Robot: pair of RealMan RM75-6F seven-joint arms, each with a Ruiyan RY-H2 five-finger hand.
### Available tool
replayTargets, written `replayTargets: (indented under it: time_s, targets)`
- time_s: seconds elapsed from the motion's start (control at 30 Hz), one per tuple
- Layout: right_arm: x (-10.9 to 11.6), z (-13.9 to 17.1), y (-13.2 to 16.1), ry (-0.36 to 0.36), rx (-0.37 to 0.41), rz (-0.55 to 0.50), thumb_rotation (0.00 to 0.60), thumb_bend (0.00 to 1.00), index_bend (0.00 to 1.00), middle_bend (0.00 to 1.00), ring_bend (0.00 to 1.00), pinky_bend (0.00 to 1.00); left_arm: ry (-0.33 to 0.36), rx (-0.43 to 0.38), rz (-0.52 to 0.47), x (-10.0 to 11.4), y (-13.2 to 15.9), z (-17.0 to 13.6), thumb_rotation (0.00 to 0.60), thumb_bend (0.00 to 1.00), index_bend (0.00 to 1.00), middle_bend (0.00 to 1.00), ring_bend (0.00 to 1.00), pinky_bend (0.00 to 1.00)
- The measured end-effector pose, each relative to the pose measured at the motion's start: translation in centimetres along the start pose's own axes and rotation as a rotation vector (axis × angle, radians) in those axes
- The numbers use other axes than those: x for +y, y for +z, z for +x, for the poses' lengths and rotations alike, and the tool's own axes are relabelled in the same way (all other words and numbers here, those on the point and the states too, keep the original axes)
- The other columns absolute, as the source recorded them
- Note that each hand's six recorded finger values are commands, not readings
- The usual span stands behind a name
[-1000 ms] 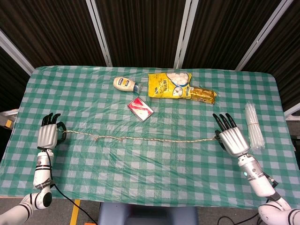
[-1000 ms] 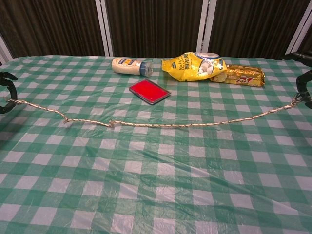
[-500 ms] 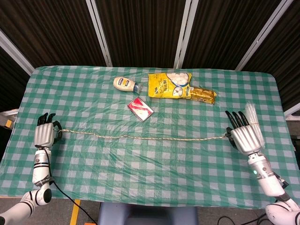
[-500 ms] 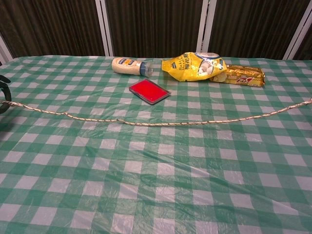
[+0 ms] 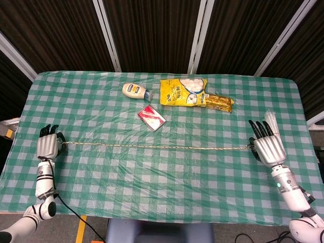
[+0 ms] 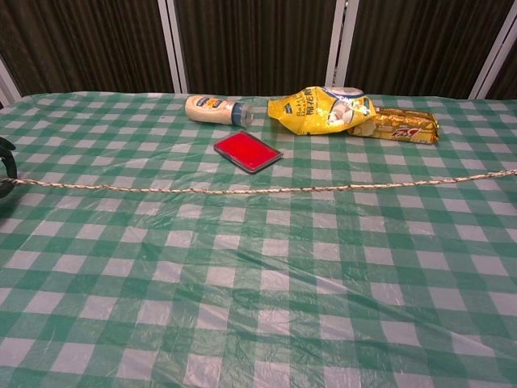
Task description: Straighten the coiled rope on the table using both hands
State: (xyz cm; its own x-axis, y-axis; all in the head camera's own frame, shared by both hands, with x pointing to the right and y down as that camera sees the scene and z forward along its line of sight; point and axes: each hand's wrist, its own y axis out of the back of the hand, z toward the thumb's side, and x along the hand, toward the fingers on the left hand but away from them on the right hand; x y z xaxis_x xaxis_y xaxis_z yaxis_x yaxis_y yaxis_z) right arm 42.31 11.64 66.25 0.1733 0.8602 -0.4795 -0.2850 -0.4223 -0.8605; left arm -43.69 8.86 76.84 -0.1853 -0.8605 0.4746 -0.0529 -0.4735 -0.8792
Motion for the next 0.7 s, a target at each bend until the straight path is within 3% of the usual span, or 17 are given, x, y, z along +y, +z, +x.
replayTargets:
  time_s: [0.23,0.37,0.4,0.5,0.57,0.63,0.7]
  targets:
    - [-1.9,-0.9,0.6,0.05,0.0,0.006,0.6,0.55,0.77,0.06,0.0,0.0,-0.024,0.001,0.016,-0.8,0.1,0.1,0.6,0.48,0.64,0.15,0.03,0.09]
    - [-3.0,-1.3,0.9,0.08,-0.005,0.011,0.6,0.55,0.71,0.06,0.0,0.0,-0.037,-0.002,0.028,-1.2,0.1,0.1,0.6,0.48,0.53,0.14,0.03,0.09]
    - [-3.2,-1.4,0.9,0.087,-0.008,0.011,0.6,0.55,0.66,0.07,0.0,0.0,-0.043,-0.003,0.029,-1.4,0.1,0.1,0.6,0.48,0.48,0.14,0.03,0.09]
    - [-3.8,-1.5,0.9,0.116,-0.016,0.014,0.6,0.55,0.47,0.04,0.0,0.0,-0.049,-0.002,0.026,-1.5,0.0,0.1,0.6,0.48,0.19,0.12,0.03,0.09]
    - [-4.2,-1.5,0.7,0.139,-0.026,0.014,0.6,0.55,0.32,0.01,0.0,0.0,-0.047,-0.004,0.023,-1.5,0.0,0.1,0.6,0.48,0.07,0.11,0.03,0.09]
    - [-4.5,-1.5,0.6,0.157,-0.036,0.011,0.6,0.55,0.19,0.0,0.0,0.0,-0.045,-0.007,0.02,-1.4,-0.1,0.1,0.6,0.48,0.01,0.1,0.02,0.09]
    - [-4.6,-1.4,0.5,0.173,-0.043,0.01,0.6,0.55,0.13,0.0,0.0,0.0,-0.046,-0.008,0.018,-1.4,-0.2,0.0,0.6,0.48,0.0,0.09,0.02,0.08]
